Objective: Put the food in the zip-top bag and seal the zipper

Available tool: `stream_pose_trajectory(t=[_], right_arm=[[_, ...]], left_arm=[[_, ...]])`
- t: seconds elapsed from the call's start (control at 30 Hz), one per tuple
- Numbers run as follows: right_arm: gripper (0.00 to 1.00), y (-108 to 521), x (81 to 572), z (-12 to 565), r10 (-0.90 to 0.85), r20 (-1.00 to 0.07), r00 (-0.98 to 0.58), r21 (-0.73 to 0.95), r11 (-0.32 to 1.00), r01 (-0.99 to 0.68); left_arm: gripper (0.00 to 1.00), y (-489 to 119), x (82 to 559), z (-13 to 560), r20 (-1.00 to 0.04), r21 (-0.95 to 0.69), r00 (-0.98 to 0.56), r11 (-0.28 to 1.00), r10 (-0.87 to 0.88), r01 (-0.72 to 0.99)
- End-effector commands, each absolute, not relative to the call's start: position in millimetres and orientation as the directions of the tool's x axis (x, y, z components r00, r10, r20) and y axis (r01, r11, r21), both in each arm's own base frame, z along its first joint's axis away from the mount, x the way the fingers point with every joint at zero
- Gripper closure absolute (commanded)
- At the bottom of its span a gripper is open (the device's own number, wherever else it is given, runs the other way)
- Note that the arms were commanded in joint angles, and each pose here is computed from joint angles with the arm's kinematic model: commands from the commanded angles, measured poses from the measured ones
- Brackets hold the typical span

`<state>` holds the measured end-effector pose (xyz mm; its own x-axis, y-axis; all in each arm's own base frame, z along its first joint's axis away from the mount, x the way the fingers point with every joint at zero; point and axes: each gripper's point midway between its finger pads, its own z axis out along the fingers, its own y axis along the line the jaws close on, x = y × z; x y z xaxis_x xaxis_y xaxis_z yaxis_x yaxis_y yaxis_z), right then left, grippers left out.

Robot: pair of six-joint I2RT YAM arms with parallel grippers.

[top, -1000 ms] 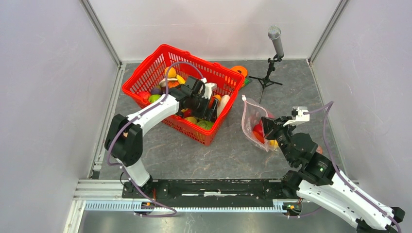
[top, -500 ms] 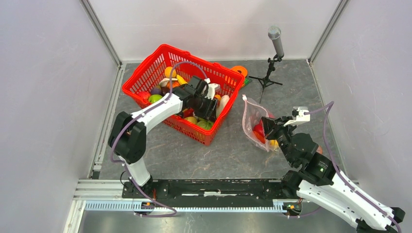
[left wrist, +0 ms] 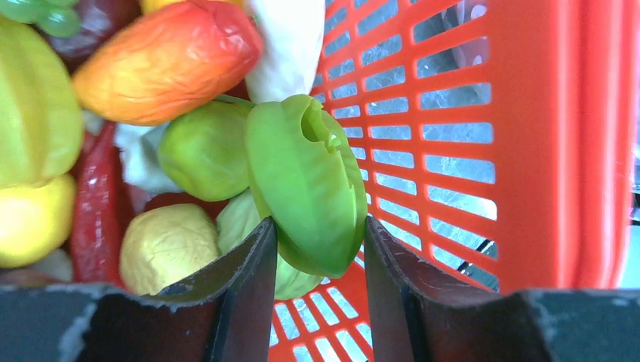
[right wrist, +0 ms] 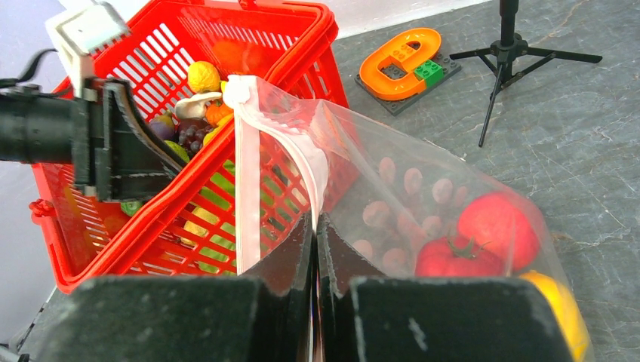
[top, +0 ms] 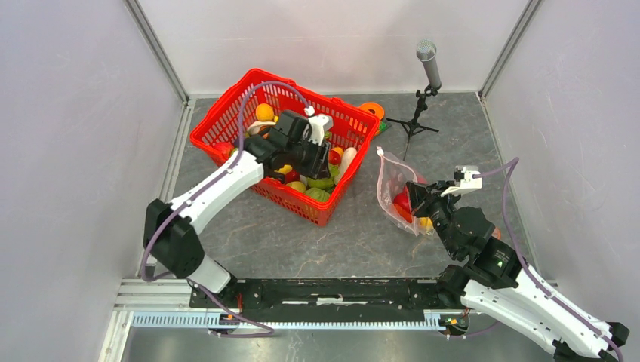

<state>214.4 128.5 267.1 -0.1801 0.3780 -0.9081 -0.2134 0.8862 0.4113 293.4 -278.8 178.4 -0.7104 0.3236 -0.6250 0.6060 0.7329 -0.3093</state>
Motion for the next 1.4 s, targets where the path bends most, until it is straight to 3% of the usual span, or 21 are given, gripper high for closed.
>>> stream_pose_trajectory(t=[0.0, 0.33, 0.5, 0.97, 1.17, 1.37], right_arm=[[0.93, 124.4, 214.3, 278.6, 0.413, -0.897, -0.155, 0.438, 0.876, -0.203], [0.93, 125.9, 214.2, 283.3, 0.420, -0.896, -0.146, 0.443, 0.870, -0.216], [0.93, 128.1, 214.2, 281.2, 0.418, -0.895, -0.153, 0.444, 0.868, -0.222], [0.93, 126.7, 213.7, 281.0, 0.424, -0.893, -0.148, 0.448, 0.866, -0.221], [0.93, 130.4, 213.9, 285.3, 0.417, -0.898, -0.139, 0.439, 0.864, -0.246], [0.93, 141.1, 212.2, 287.8, 0.395, -0.908, -0.136, 0.418, 0.854, -0.310]], left_arm=[[0.76, -273.2, 301.6, 230.0, -0.736, -0.275, -0.634, 0.752, 0.235, 0.599], [0.74, -268.2, 286.5, 328.1, -0.908, -0.318, -0.418, 0.686, -0.022, 0.654], [0.74, -288.0, 259.9, 357.0, -0.922, -0.366, -0.377, 0.535, -0.094, 0.762], [0.72, -375.8, 175.6, 345.5, -0.959, -0.200, -0.237, 0.224, 0.155, 0.954], [0.72, -391.4, 176.4, 328.8, -0.945, -0.190, -0.242, 0.233, 0.221, 0.954], [0.72, -419.3, 194.5, 317.8, -0.900, -0.303, -0.378, 0.314, 0.216, 0.900]])
